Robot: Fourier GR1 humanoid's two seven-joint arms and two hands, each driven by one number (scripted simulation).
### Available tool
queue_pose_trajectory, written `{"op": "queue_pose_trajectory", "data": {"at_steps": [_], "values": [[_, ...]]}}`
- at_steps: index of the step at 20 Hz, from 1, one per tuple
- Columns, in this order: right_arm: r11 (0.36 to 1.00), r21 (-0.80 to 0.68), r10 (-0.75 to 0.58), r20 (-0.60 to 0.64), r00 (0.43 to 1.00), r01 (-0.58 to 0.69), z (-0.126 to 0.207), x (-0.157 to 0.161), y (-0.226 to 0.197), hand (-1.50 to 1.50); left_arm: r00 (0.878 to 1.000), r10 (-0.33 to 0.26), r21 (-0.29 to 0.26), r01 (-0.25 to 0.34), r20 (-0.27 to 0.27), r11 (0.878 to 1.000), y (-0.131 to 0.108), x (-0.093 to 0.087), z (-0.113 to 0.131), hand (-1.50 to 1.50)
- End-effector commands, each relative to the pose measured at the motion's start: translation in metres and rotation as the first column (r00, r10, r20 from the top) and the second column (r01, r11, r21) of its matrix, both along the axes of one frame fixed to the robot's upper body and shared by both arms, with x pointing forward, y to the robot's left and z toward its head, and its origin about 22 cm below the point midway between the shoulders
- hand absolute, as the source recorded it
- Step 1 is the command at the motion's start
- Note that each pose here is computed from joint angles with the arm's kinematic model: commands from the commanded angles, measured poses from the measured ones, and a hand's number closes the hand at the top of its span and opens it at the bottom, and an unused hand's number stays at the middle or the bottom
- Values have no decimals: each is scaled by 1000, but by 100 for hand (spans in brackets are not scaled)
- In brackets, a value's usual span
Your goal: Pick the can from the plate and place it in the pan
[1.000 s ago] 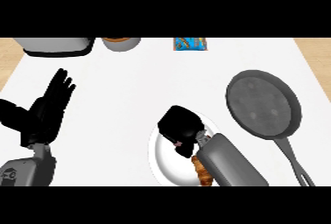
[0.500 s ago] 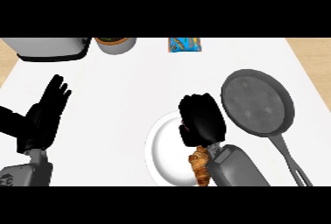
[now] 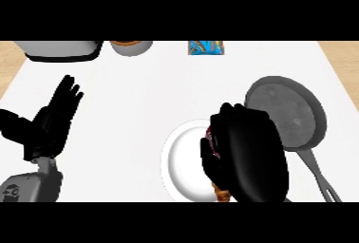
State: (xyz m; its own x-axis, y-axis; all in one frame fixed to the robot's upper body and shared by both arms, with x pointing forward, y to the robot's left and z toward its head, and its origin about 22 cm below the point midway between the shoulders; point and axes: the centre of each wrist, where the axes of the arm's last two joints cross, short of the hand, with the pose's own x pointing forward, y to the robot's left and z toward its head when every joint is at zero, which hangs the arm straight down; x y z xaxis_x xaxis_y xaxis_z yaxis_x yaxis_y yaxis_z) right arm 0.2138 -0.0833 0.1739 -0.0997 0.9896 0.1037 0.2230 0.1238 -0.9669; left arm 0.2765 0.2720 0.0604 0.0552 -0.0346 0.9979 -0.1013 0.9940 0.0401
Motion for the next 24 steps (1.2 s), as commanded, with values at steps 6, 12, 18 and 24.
{"op": "queue_pose_trajectory", "data": {"at_steps": [6, 12, 18, 24], "values": [[981, 97, -175, 60, 983, 169, 6, 17, -56, 150, 1000, -15, -7, 15, 7, 1000, 18, -4, 13, 0], [966, 180, -204, 87, 975, 186, 10, 50, -116, 150, 1000, -1, 10, 1, -2, 1000, -8, 8, 18, 0], [950, 237, -229, 76, 970, 206, -18, 86, -204, 150, 1000, -23, -13, 23, 13, 1000, -5, 2, -5, 0], [959, 241, -160, 36, 986, 147, -74, 113, -243, 150, 1000, -27, -5, 27, -6, 1000, -8, -1, 4, 0]]}}
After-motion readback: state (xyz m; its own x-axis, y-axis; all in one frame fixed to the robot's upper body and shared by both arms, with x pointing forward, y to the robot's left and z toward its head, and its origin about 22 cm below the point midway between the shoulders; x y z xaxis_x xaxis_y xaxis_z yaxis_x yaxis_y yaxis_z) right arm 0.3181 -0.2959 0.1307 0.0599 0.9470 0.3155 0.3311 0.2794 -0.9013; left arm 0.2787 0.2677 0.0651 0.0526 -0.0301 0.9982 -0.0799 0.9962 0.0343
